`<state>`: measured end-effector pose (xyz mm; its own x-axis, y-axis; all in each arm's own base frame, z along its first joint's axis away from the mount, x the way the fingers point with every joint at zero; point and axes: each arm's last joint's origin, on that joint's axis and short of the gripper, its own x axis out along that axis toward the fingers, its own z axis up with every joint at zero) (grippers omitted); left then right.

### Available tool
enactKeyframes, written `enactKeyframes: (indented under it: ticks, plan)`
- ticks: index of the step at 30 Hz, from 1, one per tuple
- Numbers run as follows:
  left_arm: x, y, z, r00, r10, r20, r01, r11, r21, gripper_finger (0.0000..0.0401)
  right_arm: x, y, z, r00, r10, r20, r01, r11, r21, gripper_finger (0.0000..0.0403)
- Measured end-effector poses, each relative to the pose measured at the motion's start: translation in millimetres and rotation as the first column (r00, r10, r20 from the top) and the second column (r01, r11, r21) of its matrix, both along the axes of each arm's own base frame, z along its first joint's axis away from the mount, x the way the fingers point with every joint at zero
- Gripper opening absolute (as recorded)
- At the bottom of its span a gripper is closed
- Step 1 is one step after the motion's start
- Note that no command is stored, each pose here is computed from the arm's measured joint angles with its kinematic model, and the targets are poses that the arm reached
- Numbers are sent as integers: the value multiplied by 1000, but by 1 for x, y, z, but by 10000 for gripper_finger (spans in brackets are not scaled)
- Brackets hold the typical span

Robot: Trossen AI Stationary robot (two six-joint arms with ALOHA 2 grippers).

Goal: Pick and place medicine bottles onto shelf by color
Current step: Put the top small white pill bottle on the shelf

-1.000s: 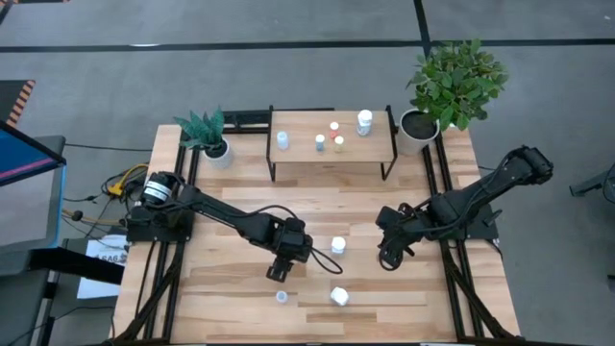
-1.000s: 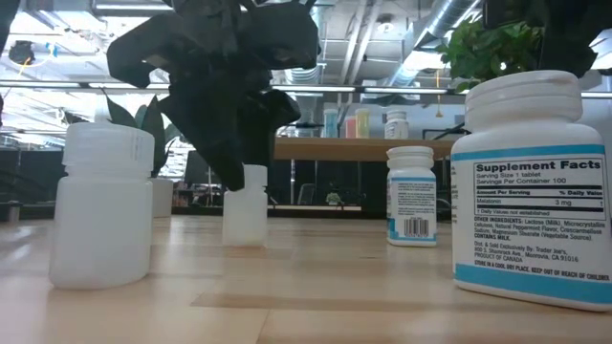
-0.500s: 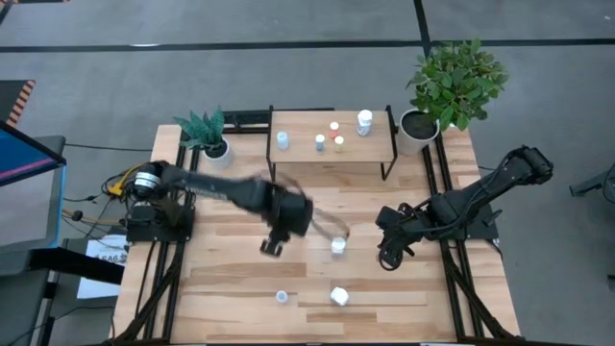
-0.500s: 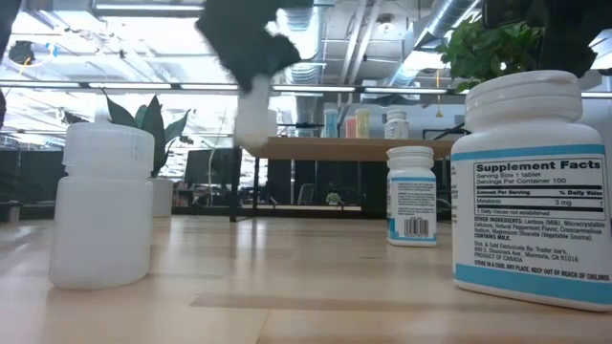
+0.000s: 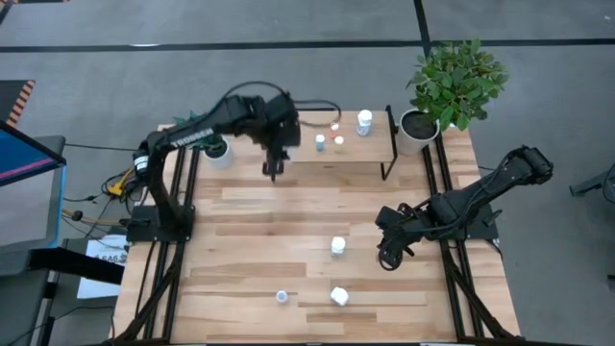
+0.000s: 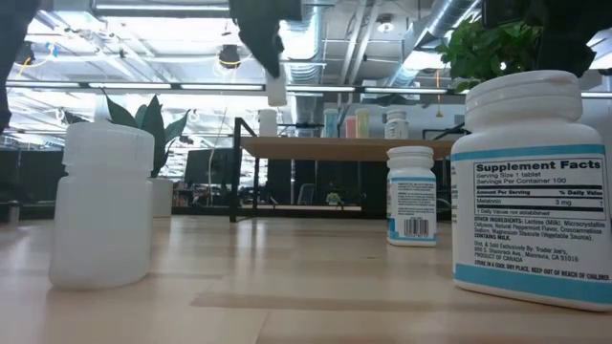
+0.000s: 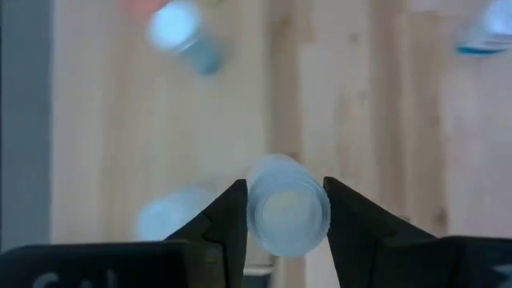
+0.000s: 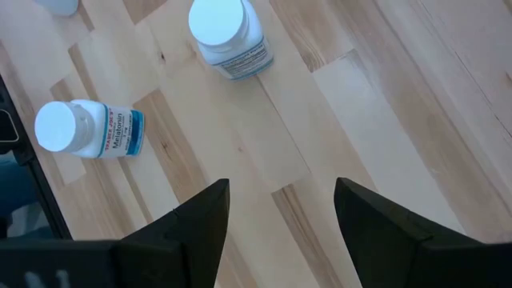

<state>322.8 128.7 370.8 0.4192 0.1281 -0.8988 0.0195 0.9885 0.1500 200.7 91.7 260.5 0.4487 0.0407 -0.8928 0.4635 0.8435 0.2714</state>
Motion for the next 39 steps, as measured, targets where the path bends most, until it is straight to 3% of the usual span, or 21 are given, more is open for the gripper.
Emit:
enactKeyframes:
  ticks: [7, 20, 30, 39]
  plan:
    - [-8, 28, -11, 997, 61, -37, -63, 996, -69, 108, 0, 0, 0, 1000, -2, 4, 2, 1000, 3, 248]
    - [13, 43, -43, 989, 3, -150, -4, 1000, -12, 110, 0, 0, 0, 1000, -18, 4, 18, 1000, 4, 248]
    - [8, 57, -36, 990, 19, -140, -13, 999, 47, 111, 1, 0, 0, 999, -37, 6, 36, 999, 8, 248]
    - [0, 67, -38, 988, 30, -150, -30, 1000, 4, 114, 0, 0, 0, 999, -48, 5, 48, 999, 14, 248]
